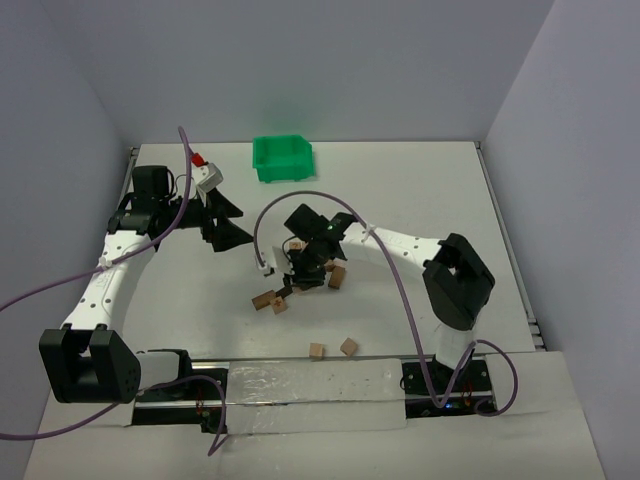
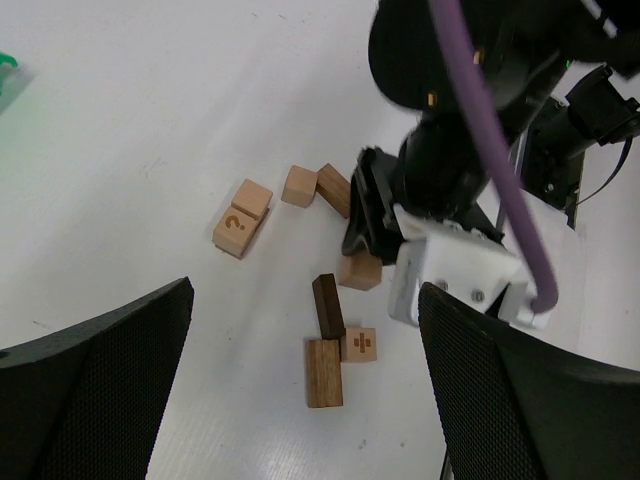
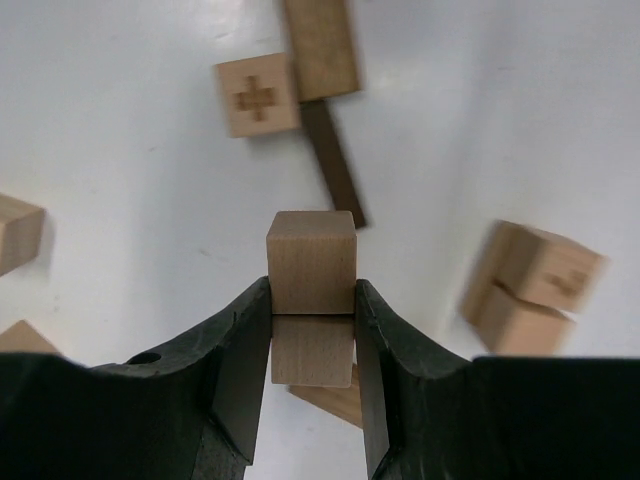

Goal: Build the wood block tower

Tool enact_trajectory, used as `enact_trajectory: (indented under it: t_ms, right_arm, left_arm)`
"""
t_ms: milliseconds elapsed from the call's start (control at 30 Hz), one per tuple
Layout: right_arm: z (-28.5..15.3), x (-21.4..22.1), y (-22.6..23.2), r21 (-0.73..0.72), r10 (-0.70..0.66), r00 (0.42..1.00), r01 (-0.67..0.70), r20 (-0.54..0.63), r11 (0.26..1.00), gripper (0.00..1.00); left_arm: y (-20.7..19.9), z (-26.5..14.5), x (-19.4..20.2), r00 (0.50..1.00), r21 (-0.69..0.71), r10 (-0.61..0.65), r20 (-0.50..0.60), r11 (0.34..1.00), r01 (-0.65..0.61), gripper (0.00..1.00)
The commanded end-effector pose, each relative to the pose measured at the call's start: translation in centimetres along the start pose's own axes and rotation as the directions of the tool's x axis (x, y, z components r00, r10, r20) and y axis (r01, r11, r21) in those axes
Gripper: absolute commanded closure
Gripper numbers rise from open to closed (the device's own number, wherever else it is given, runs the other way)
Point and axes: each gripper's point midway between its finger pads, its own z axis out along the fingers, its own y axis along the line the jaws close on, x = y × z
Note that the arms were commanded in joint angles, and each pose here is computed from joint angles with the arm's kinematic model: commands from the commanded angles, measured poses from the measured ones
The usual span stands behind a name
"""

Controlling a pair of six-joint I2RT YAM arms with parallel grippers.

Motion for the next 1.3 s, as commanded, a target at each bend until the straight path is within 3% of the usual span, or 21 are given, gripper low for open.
enact_trajectory:
  t_ms: [0, 233, 467, 1267]
  right_arm:
    - [-5.3, -1.7, -3.7, 0.113, 0.028, 0.999, -0.032, 0.035, 0.993, 0.93]
    - [-8.1, -1.7, -9.8, 0.220, 0.095, 0.994, -0.102, 0.044, 0.970, 0.94]
    - [-7.2, -1.8, -12.5, 0.230, 0.108, 0.993, -0.114, 0.038, 0.966, 0.94]
    - [-2.6, -0.3, -12.3, 0.137, 0.143, 0.989, -0.146, 0.037, 0.980, 0.92]
  left_arm:
    - [0.0, -0.2, -1.1, 0.999, 0.016, 0.029, 0.030, 0.999, -0.029, 0.01]
    - [0.7, -0.2, -1.4, 0.999, 0.003, 0.019, 0.038, 1.000, -0.019, 0.01]
    - [1.4, -0.2, -2.0, 0.998, -0.016, 0.015, 0.053, 1.000, -0.014, 0.01]
    - [2.7, 0.1, -2.2, 0.998, -0.032, -0.021, 0.066, 0.999, 0.023, 0.01]
